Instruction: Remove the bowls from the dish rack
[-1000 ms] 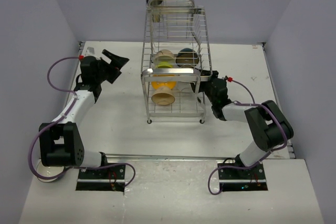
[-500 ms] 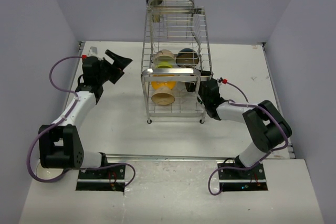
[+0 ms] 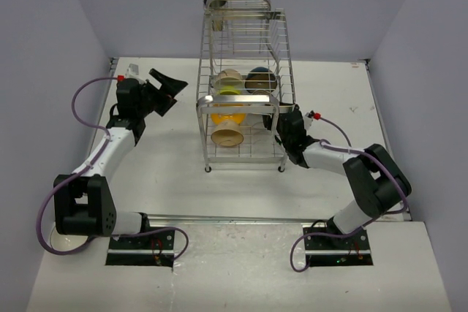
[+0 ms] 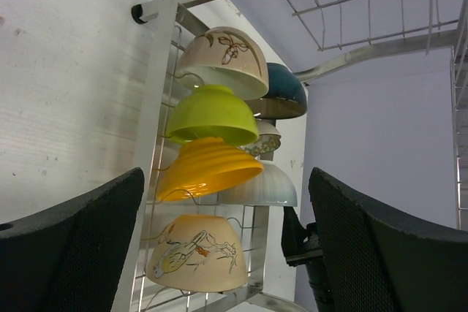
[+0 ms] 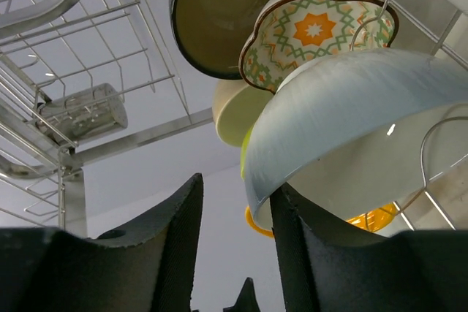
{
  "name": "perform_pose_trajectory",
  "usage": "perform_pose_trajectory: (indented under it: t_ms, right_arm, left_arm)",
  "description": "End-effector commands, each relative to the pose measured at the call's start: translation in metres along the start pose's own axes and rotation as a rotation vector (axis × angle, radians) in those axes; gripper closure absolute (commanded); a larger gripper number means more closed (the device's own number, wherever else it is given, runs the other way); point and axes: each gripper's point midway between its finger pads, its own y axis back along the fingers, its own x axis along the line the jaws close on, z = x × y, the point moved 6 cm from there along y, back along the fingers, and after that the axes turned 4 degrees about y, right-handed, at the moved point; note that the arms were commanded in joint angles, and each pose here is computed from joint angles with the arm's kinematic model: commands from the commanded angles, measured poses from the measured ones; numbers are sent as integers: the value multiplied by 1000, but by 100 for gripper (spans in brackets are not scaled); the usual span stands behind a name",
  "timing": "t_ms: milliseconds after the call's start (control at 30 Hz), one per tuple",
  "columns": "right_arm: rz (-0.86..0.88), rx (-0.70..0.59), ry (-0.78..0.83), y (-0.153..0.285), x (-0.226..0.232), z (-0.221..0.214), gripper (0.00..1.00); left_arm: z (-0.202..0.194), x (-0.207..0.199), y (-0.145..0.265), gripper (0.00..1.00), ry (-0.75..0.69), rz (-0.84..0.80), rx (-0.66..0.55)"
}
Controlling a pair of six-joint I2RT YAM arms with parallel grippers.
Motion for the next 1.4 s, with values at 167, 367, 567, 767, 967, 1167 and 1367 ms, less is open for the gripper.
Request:
perform_pose_trajectory:
  t_ms: [167,367,567,767,967,1167,1367]
  right_arm:
    - [5,-84,44,-2,12,5,65]
    - [16,-83,36,-13,10,2,69]
    - [43,-69,19,-20,7,-1,90]
    - [54,-45,17,-22,7,-1,100]
    - [72,-26,12,-14,2,1,100]
    - [185,13,20,5,18,7,100]
    - [350,66,89,8,26,16,100]
  left_arm:
    - [0,-24,8,6,-10,-104,1]
    - [1,-26,10,6,-20,-105,0]
    - [-1,-25,9,6,-23,-112,10]
    - [-4,-20,8,6,-22,-108,19]
    - [-6,-15,8,5,-23,-108,21]
    - [-11,-4,8,6,-14,-112,14]
    - [-12,2,3,5,-14,-130,11]
